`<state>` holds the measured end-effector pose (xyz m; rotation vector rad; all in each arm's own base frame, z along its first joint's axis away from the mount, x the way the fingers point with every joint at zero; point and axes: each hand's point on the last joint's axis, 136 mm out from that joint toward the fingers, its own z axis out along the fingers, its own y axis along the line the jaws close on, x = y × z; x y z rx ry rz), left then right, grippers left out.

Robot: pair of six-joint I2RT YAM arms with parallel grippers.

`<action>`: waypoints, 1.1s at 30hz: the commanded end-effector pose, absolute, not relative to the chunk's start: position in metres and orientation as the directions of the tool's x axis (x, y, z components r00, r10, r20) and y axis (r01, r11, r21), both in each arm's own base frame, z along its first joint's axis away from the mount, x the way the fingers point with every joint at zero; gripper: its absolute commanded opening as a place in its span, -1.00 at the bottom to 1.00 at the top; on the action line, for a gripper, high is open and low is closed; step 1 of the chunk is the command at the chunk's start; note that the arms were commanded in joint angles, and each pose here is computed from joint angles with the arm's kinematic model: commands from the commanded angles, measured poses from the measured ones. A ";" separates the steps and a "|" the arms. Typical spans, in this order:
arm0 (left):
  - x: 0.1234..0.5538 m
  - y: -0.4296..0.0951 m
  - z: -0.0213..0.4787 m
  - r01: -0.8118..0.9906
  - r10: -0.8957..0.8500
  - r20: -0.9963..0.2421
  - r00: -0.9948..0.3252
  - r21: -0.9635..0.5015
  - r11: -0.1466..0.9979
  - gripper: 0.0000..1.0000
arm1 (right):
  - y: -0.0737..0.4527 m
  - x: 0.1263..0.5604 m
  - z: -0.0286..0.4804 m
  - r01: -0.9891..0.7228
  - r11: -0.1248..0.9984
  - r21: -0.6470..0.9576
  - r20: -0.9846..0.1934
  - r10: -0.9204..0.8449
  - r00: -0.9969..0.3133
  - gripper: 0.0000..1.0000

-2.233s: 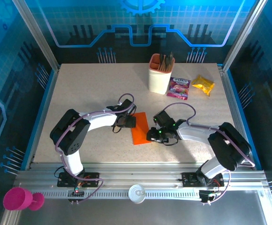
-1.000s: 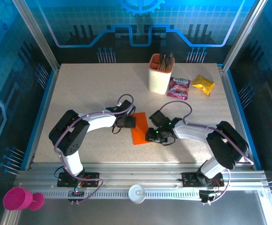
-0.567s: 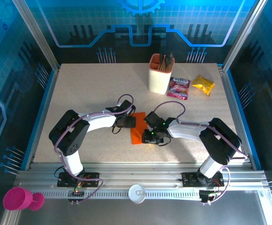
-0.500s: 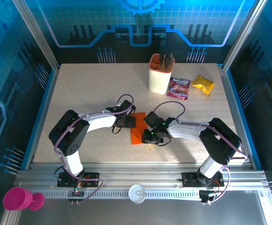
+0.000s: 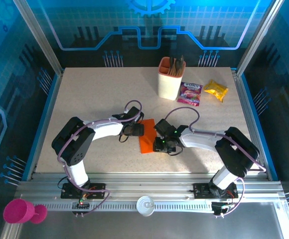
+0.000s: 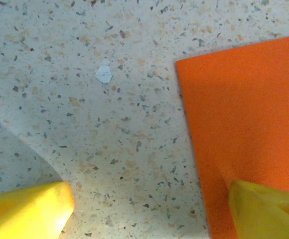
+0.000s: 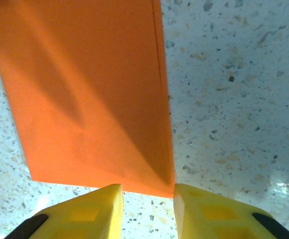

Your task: Fold a paper plane with a square sheet of paper (pick it up from the middle)

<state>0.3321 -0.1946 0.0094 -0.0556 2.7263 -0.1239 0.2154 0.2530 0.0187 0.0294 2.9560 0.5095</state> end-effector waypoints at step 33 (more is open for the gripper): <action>0.297 -0.190 -0.045 -0.031 -0.060 -0.239 -0.969 -0.124 0.992 0.68 | 0.283 0.230 0.022 0.002 0.904 0.427 -0.105 0.052 -0.993 -0.50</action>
